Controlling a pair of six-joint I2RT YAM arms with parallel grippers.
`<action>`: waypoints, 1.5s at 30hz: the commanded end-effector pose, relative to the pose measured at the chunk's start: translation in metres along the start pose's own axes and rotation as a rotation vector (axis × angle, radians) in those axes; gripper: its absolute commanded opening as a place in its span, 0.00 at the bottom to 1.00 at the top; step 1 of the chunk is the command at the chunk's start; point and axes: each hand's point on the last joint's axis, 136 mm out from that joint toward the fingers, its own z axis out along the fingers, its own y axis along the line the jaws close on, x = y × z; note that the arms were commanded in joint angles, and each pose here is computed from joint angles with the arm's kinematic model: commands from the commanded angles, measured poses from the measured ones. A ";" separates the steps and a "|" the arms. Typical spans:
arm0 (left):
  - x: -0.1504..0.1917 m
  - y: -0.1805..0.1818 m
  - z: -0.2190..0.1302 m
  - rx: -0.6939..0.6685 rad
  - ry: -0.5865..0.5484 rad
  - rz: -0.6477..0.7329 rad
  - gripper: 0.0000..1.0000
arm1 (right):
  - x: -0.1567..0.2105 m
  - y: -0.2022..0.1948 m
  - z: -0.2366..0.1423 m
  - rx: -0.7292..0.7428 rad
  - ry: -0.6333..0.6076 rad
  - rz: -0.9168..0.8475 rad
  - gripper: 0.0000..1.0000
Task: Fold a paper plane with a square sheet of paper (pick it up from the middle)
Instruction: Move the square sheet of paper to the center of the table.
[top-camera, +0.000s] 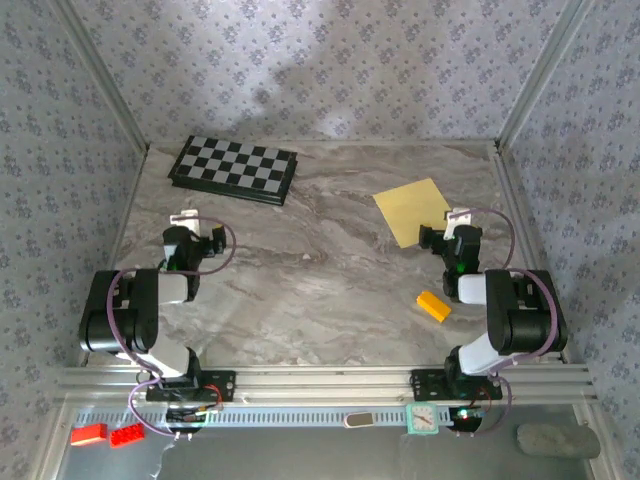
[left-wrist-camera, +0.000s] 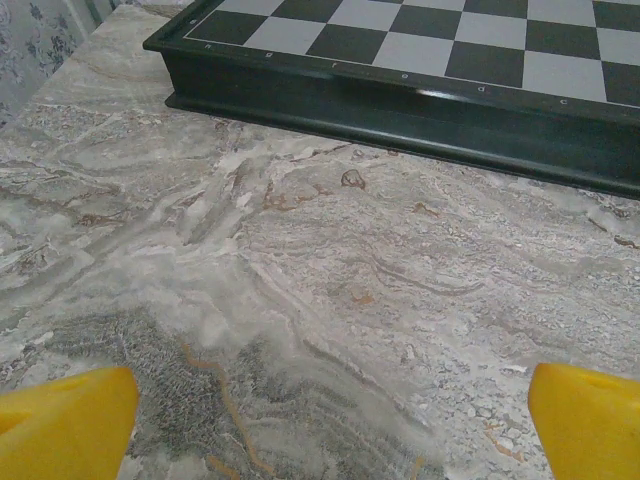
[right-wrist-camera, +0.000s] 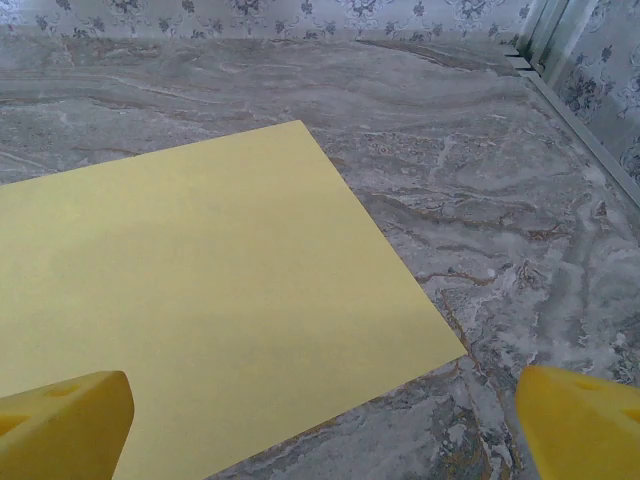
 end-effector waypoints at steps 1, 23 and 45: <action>-0.009 -0.002 0.003 0.012 -0.026 0.011 1.00 | 0.003 -0.001 0.001 0.012 0.009 0.017 1.00; -0.009 -0.002 0.003 0.013 -0.025 0.010 1.00 | 0.003 -0.001 0.001 0.011 0.010 0.017 1.00; -0.071 0.004 -0.025 -0.035 0.053 -0.120 1.00 | -0.092 0.015 -0.036 -0.044 0.015 0.091 1.00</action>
